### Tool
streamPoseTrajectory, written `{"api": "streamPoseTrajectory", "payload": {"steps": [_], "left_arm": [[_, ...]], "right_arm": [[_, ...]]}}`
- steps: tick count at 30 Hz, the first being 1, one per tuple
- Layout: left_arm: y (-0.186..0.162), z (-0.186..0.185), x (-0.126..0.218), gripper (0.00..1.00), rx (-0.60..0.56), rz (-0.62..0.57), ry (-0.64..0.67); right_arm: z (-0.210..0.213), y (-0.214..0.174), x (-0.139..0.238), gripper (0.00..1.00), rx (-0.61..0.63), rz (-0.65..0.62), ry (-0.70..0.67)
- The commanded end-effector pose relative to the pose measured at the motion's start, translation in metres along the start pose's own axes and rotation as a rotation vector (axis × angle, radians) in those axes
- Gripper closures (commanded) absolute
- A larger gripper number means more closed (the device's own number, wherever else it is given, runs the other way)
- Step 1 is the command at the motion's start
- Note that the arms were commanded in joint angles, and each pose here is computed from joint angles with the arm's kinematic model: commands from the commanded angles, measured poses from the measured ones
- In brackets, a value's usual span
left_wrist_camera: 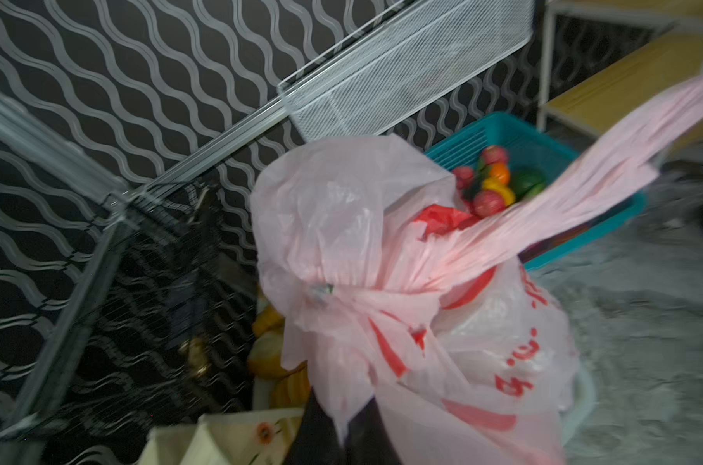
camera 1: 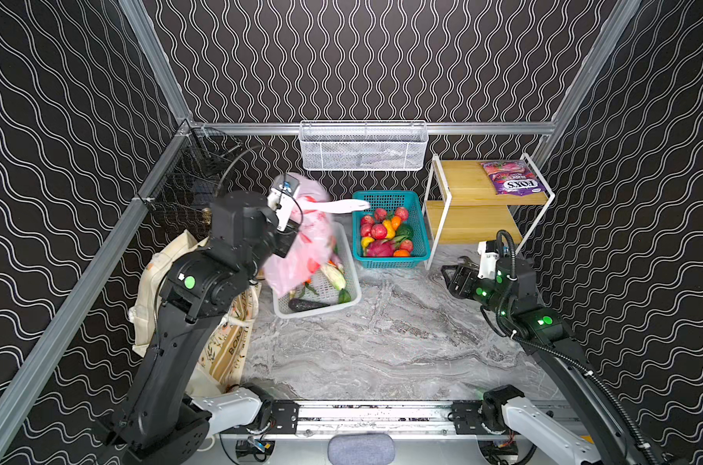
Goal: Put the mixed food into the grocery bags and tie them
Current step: 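Lift the tied pink bag with the left gripper toward the canvas tote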
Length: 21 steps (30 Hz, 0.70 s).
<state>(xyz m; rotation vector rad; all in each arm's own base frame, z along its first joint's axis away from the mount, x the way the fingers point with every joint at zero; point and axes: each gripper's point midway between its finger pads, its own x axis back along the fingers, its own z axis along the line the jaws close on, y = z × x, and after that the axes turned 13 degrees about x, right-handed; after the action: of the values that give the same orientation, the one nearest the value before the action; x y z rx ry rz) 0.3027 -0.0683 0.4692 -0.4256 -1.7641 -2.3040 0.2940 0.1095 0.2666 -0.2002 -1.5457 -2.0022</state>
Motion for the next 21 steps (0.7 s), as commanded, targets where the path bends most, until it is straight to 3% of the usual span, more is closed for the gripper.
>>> {"api": "streamPoseTrajectory", "payload": {"steps": [1, 4, 6, 10, 16, 21], "left_arm": [[-0.018, 0.06, -0.005, 1.0, -0.014, 0.092, 0.18], [-0.035, 0.122, -0.002, 1.0, 0.126, 0.136, 0.342], [-0.034, 0.158, 0.02, 1.0, 0.192, 0.068, 0.484], [-0.027, 0.203, 0.056, 1.0, 0.224, 0.029, 0.692], [-0.032, 0.232, 0.073, 1.0, 0.228, 0.052, 0.823], [-0.092, 0.23, 0.039, 1.0, 0.291, 0.189, 0.782]], "right_arm": [[0.01, 0.014, 0.001, 0.24, -0.005, -0.034, 0.047], [0.013, 0.017, 0.0, 0.24, 0.009, -0.035, 0.053], [0.014, 0.018, -0.001, 0.24, 0.023, -0.029, 0.054], [0.017, 0.024, -0.003, 0.24, 0.044, -0.029, 0.066], [0.029, 0.038, -0.005, 0.24, 0.061, -0.025, 0.108], [0.034, 0.043, -0.004, 0.24, 0.057, -0.026, 0.126]]}}
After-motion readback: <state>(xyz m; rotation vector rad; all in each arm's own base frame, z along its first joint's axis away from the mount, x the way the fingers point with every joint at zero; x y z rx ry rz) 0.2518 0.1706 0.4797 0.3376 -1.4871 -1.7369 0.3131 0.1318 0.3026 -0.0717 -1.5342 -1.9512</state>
